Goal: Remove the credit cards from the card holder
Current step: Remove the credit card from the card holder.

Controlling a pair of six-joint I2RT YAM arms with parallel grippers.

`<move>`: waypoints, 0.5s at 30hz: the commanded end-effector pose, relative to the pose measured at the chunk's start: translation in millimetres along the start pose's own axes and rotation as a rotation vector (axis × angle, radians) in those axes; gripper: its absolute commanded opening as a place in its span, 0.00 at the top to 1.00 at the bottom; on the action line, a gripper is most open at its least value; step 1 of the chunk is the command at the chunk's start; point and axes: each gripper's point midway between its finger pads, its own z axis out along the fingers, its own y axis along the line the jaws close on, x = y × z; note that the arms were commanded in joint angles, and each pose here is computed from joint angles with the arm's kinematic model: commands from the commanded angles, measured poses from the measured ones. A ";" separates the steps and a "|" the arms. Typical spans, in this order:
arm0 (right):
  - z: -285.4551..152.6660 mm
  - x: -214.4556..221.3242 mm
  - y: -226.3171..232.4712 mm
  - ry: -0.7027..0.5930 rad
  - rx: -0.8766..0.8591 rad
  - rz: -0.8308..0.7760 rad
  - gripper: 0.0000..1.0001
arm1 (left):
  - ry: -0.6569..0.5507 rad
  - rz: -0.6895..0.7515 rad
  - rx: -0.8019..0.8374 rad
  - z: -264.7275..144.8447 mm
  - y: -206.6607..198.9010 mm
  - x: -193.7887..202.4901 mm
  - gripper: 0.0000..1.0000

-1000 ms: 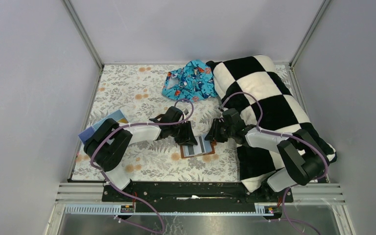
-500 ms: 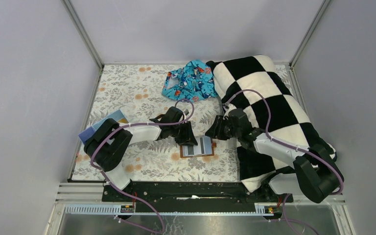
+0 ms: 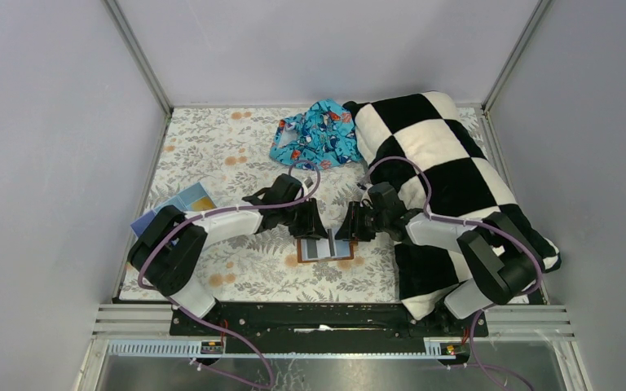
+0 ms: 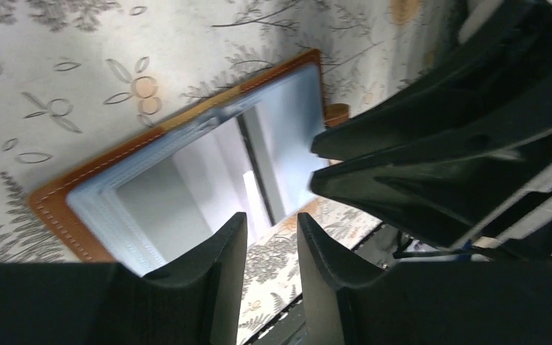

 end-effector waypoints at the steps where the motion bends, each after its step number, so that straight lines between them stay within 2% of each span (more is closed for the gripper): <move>1: 4.7 -1.7 12.1 0.009 -0.052 -0.010 0.60 | -0.026 0.032 0.156 -3.8 -38.0 -13.4 0.64; 10: 10.4 5.5 -1.2 0.021 -0.012 0.033 0.61 | 0.001 0.018 0.196 14.5 -37.5 -5.6 0.64; 15: 10.9 6.0 -6.7 0.019 0.017 0.042 0.61 | 0.033 0.008 0.147 25.6 -20.0 2.7 0.65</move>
